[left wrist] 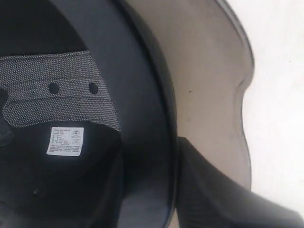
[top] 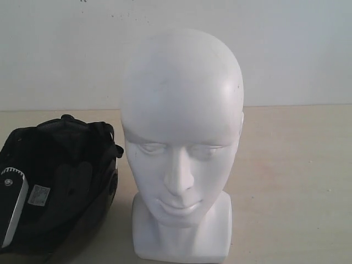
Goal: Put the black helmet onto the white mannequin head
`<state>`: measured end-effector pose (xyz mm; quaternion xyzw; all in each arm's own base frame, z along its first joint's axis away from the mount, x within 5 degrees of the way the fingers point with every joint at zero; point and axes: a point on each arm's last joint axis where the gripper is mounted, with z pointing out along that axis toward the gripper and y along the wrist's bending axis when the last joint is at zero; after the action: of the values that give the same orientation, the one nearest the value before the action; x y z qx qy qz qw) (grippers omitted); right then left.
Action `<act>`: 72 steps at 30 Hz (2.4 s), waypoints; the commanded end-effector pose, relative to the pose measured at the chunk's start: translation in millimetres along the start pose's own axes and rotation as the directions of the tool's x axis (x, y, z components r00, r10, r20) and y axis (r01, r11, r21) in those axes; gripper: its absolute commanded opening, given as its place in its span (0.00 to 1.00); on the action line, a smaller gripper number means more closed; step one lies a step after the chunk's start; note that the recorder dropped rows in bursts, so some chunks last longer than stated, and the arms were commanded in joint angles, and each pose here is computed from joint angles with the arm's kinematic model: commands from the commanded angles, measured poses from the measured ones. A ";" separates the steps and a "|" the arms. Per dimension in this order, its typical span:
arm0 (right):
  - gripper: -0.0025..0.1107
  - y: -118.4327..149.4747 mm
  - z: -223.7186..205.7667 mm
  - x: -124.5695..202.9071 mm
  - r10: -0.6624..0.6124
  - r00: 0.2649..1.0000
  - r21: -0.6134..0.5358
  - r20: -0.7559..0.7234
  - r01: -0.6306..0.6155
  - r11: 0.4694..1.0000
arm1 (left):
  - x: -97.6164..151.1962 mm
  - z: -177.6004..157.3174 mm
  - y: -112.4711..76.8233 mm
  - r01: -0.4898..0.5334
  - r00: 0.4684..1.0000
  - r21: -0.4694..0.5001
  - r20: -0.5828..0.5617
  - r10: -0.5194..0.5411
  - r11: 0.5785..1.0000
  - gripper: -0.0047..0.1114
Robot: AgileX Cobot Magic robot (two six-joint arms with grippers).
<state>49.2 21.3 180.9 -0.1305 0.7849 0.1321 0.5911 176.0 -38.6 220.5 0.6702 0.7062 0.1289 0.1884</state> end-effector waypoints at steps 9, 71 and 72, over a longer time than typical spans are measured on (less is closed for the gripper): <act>0.02 -0.1 -0.4 -1.5 -0.006 1.000 0.000 0.016 0.006 1.000 | -2.2 -6.5 -2.7 0.060 0.998 0.009 0.035 -0.060 0.998 0.25; 0.02 0.0 -0.4 -0.8 -0.009 1.000 0.000 0.009 0.009 1.000 | -10.3 -69.3 1.5 0.386 0.888 -0.307 0.379 -0.260 0.870 0.85; 0.02 0.0 -0.4 -0.8 -0.009 1.000 0.000 0.009 0.009 1.000 | -13.8 -70.6 0.9 0.449 0.845 -0.261 0.434 -0.311 0.855 0.85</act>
<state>49.2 21.3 180.9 -0.1305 0.7849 0.1321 0.5911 150.0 -42.3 280.1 0.5257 0.7227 0.1349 0.4279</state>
